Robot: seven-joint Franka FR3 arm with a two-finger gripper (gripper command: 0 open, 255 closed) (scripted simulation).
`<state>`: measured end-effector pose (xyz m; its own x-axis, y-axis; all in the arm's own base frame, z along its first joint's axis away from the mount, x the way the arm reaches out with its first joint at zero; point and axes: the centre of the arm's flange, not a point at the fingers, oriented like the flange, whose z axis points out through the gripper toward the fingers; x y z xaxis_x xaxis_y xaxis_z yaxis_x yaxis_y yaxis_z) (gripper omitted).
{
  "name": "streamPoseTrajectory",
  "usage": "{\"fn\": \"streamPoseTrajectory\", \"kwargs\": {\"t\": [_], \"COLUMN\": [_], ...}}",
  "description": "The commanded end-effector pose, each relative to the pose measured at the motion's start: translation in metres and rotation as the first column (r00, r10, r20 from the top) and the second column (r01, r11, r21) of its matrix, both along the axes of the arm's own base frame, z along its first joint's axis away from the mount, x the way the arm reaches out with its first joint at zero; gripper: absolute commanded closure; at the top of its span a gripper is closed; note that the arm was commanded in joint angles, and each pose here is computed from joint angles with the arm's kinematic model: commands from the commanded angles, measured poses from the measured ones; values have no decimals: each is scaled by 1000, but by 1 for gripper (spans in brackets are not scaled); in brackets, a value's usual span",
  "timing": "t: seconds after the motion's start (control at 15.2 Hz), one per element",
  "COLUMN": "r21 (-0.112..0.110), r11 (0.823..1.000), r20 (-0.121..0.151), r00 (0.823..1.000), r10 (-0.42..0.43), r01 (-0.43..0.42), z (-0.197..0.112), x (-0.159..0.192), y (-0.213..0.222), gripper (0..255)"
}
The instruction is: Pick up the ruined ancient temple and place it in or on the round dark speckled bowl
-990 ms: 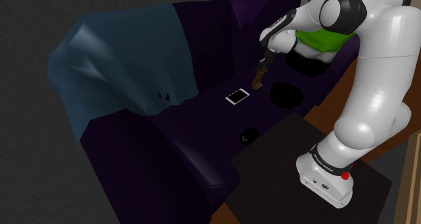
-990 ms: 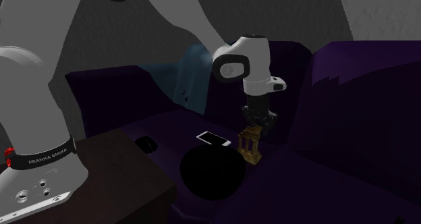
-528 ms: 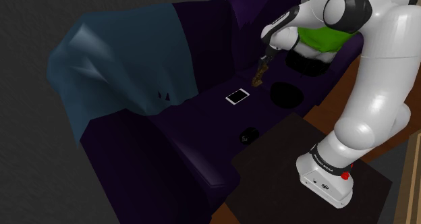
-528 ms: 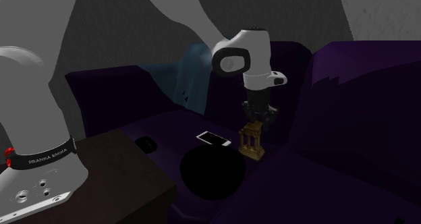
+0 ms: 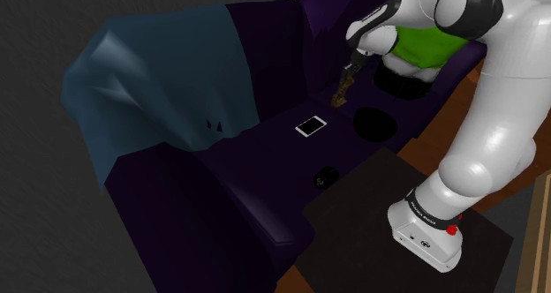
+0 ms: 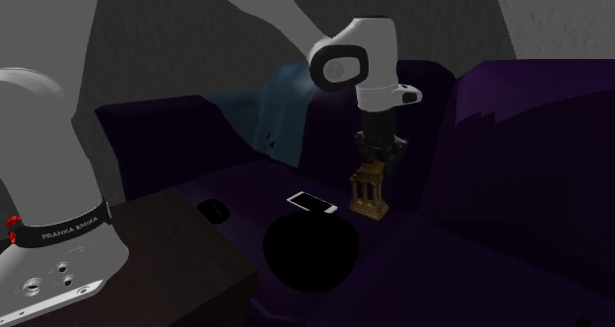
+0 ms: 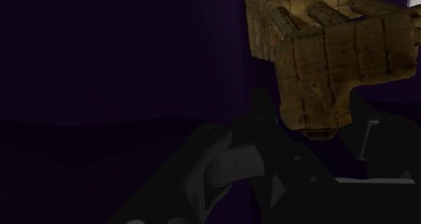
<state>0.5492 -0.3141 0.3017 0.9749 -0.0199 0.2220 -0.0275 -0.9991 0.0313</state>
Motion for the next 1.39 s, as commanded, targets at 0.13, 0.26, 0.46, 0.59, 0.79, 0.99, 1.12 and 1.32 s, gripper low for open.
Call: {"fn": "streamPoseTrajectory", "kwargs": {"t": [0.13, 0.26, 0.46, 0.59, 0.79, 0.99, 1.12, 1.32], "r21": [0, 0, 0, 0, 0, 0, 0, 0], "r11": [1000, 1000, 1000, 1000, 1000, 1000, 1000, 1000], "r20": [0, 0, 0, 0, 0, 0, 0, 0], "r00": [1000, 1000, 1000, 1000, 1000, 1000, 1000, 1000], "r10": [0, 0, 0, 0, 0, 0, 0, 0], "r01": [0, 0, 0, 0, 0, 0, 0, 0], "z": [21, 32, 48, 58, 74, 90, 101, 113], "x": [0, 0, 0, 0, 0, 0, 0, -13], "y": [-2, -2, -2, -2, -2, -2, -2, -2], "gripper": [255, 255, 255, 255, 255, 255, 255, 255]}}
